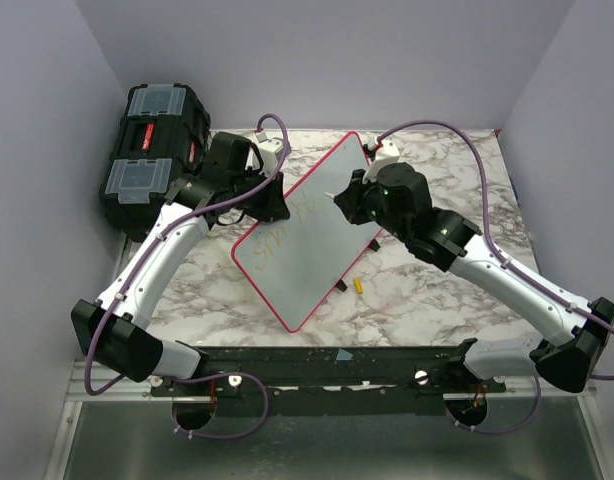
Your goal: Write a sentence on the whiteboard
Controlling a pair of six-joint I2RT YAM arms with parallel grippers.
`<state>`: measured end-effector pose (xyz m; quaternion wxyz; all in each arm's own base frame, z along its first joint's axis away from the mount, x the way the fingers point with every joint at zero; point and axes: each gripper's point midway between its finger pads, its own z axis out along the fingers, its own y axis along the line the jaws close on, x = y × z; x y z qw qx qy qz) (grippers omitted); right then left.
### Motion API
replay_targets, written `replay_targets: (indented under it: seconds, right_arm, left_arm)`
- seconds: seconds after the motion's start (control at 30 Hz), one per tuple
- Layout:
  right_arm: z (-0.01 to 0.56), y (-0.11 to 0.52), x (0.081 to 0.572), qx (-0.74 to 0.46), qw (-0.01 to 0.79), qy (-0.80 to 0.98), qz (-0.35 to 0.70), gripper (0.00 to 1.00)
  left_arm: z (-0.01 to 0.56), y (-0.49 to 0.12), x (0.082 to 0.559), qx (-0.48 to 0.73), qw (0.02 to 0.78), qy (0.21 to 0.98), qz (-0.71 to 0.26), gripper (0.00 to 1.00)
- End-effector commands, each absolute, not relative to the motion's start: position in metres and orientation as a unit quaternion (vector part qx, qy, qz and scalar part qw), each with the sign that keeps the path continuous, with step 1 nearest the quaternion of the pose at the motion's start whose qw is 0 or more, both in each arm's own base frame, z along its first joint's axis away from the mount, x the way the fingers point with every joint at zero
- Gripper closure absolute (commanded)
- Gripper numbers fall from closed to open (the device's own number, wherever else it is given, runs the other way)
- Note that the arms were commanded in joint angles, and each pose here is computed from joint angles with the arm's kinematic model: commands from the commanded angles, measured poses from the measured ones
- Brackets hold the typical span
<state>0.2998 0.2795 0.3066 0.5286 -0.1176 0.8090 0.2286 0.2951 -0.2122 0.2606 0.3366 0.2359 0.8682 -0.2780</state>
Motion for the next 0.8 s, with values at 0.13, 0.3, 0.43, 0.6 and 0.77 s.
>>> replay_targets:
  seconds: [0.13, 0.3, 0.43, 0.6, 0.77]
  right_arm:
    - [0.310, 0.285, 0.301, -0.130, 0.537, 0.798, 0.242, 0.99]
    - [0.305, 0.291, 0.304, -0.134, 0.532, 0.800, 0.243, 0.99]
    - [0.302, 0.295, 0.310, -0.133, 0.531, 0.803, 0.236, 0.99]
    - [0.294, 0.297, 0.314, -0.132, 0.525, 0.809, 0.227, 0.99]
    - [0.287, 0.298, 0.316, -0.132, 0.520, 0.814, 0.222, 0.99]
  left_arm:
    - [0.266, -0.199, 0.311, 0.250, 0.374, 0.863, -0.229, 1.00]
    - [0.268, -0.199, 0.312, 0.251, 0.375, 0.862, -0.229, 1.00]
    - [0.269, -0.199, 0.313, 0.251, 0.375, 0.863, -0.229, 1.00]
    - [0.269, -0.199, 0.313, 0.251, 0.376, 0.863, -0.227, 1.00]
    - [0.270, -0.198, 0.313, 0.251, 0.377, 0.862, -0.227, 1.00]
